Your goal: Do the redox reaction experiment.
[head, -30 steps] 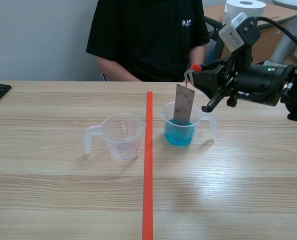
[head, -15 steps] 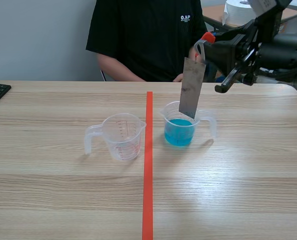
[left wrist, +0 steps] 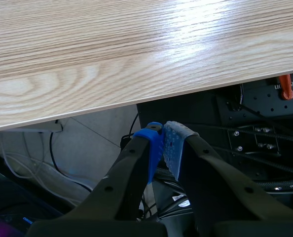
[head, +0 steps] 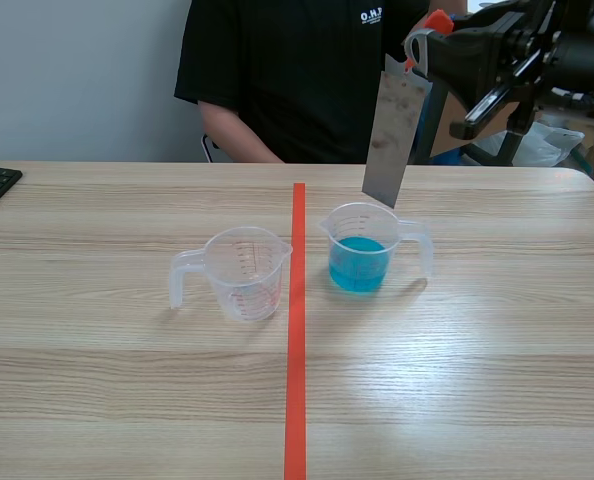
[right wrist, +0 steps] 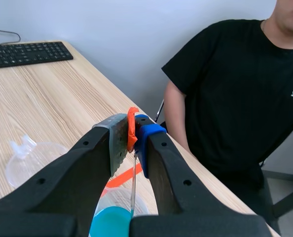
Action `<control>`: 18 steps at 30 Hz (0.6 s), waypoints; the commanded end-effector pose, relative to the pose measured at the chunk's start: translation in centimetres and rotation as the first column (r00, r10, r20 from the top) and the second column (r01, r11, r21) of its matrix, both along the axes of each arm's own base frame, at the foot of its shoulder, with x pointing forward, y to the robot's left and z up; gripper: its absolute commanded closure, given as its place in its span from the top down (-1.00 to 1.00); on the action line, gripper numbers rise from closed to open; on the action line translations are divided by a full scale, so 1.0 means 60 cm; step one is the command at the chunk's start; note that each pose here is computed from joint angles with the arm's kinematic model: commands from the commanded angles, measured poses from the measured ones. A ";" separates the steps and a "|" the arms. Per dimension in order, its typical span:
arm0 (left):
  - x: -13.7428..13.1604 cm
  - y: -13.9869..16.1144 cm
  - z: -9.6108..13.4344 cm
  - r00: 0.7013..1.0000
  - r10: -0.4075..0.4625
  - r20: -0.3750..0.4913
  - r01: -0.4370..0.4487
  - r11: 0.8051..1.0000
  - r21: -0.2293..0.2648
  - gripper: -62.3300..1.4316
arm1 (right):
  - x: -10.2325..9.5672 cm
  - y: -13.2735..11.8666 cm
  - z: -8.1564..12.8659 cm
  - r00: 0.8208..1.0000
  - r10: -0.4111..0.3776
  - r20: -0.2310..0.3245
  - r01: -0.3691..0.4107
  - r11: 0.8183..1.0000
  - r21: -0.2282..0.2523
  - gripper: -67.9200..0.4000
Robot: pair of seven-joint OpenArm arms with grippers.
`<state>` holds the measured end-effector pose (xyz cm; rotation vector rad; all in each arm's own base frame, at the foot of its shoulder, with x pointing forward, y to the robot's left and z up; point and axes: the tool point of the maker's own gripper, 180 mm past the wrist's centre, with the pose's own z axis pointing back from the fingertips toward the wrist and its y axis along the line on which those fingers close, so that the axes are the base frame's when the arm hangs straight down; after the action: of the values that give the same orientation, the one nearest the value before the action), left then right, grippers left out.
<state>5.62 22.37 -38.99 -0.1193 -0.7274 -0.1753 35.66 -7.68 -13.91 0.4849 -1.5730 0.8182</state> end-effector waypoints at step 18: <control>0.007 -0.007 0.005 1.000 -0.013 0.018 0.013 1.000 -0.013 -0.83 | -0.009 0.001 0.055 0.997 0.035 0.067 -0.037 0.999 0.029 -0.95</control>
<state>5.62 22.37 -38.99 -0.1193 -0.7274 -0.1757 35.16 -7.56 -12.84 0.5128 -1.5800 0.8247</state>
